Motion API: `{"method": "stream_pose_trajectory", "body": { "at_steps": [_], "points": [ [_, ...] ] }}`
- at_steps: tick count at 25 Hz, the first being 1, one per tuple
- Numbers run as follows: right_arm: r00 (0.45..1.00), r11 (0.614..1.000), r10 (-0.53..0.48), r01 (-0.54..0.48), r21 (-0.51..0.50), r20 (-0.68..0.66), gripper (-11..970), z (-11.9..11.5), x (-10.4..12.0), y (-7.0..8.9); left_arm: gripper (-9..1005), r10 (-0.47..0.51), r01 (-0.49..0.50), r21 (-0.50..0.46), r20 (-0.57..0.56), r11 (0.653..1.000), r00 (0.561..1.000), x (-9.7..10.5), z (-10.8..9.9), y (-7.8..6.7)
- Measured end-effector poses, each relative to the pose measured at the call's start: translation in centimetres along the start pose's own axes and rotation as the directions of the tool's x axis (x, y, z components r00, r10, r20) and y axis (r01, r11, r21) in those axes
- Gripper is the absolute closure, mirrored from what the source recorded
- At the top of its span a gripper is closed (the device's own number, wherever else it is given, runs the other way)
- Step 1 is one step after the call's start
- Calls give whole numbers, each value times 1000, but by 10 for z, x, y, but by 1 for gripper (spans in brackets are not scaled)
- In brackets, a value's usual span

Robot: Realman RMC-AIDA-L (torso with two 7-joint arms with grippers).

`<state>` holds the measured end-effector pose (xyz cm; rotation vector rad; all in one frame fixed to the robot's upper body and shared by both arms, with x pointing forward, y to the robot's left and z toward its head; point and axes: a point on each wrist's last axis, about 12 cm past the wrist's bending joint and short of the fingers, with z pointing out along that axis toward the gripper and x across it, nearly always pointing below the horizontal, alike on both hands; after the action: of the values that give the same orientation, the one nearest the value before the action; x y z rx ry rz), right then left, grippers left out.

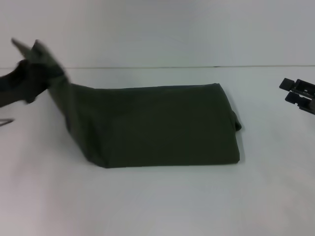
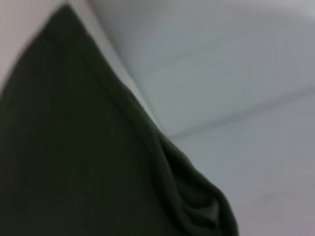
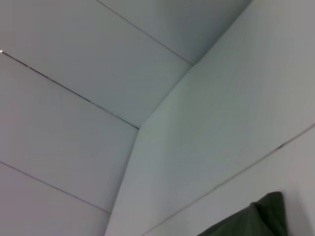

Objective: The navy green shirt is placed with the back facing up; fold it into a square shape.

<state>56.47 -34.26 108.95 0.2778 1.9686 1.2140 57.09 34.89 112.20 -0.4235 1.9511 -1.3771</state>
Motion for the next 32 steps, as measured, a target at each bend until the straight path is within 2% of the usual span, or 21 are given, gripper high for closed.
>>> {"method": "stream_pose_trajectory", "body": {
  "at_steps": [5,9,14,18,20,21,24,26,28,32],
  "points": [
    [1000,1000,2,-2,-2,0,277,2,1,0,961,95,-84,79,-153,993,984,12,60,-35],
    [1000,1000,3,-3,1,-1,277,4,2,0,959,191,-172,100,-231,980,954,38,110,-52],
    [1000,1000,-1,1,4,-8,277,6,3,1,957,329,-314,101,-357,944,874,81,166,-59],
    [1000,1000,4,-4,8,-11,278,7,4,0,955,446,-432,143,-453,891,771,105,186,-64],
    [1000,1000,6,-5,12,-12,278,6,4,-1,954,458,-435,163,-464,886,758,105,186,-68],
    [1000,1000,5,-4,14,-12,278,5,3,-1,922,454,-426,172,-465,888,760,103,183,-71],
    [1000,1000,4,-4,15,-14,278,5,3,-2,826,439,-387,206,-440,899,784,89,164,-75],
    [999,1000,-4,5,16,-32,277,6,3,-1,762,427,-360,236,-379,903,821,74,143,-76],
    [997,999,-27,28,18,-74,277,9,1,2,682,393,-327,246,-302,912,868,59,119,-70],
    [977,997,-64,71,25,-204,276,25,-8,14,523,264,-227,195,-196,954,944,31,68,-46]
  ]
}}
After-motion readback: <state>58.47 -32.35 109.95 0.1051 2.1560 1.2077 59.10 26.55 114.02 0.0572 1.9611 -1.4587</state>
